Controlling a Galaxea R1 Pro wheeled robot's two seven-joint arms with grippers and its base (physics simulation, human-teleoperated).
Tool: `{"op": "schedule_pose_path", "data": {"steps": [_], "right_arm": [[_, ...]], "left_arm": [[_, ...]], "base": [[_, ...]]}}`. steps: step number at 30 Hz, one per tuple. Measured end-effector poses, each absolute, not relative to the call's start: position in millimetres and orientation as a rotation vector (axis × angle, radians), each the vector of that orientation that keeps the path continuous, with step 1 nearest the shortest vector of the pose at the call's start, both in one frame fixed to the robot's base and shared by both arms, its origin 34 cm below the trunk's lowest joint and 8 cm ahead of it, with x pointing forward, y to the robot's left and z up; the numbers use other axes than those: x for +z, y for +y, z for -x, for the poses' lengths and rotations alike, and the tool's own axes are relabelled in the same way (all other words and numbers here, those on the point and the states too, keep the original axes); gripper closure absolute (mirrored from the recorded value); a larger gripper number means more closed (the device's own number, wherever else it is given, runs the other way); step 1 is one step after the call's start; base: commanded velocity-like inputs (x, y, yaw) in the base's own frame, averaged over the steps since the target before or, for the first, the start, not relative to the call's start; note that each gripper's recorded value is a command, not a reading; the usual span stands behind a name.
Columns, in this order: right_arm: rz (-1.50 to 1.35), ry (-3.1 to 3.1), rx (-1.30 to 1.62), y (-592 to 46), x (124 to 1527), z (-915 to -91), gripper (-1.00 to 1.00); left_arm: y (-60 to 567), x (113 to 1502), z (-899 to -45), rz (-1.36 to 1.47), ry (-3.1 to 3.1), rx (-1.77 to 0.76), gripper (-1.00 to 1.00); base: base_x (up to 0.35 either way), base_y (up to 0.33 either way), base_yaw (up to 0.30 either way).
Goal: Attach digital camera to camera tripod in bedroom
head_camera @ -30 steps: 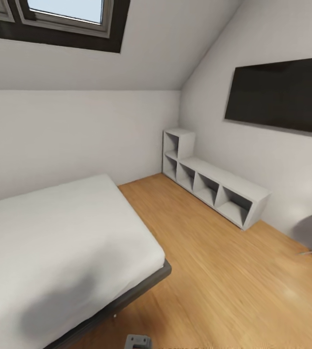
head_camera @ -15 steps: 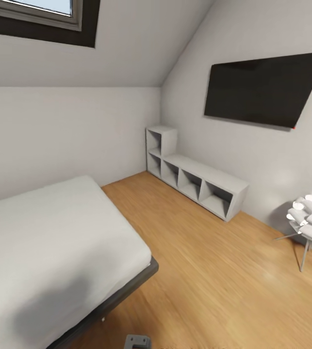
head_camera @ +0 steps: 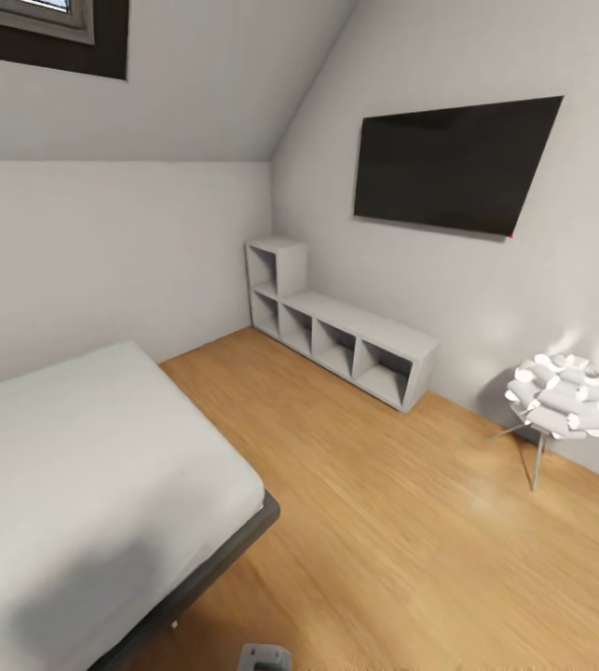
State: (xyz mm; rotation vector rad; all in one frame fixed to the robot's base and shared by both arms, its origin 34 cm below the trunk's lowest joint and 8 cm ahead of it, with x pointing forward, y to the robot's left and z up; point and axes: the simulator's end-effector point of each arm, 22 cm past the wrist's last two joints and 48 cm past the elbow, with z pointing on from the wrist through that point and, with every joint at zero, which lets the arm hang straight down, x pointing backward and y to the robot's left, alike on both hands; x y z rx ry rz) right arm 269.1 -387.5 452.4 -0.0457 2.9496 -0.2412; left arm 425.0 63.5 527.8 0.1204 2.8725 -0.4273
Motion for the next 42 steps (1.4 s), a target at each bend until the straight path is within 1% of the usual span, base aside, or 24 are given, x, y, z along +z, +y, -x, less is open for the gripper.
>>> {"op": "schedule_pose_path", "data": {"steps": [34, 42], "right_arm": [[0.062, 2.983, -0.235, -384, 448, -257, -1.0], [0.071, 2.994, -0.233, -386, 447, -254, -1.0]], "left_arm": [[69, 517, -415, -0.11, 2.907, -0.42, -1.0], [80, 513, -416, -0.051, 2.919, -0.408, -1.0]], "base": [[0.0, 0.0, -0.237], [0.0, 0.0, -0.236]]}}
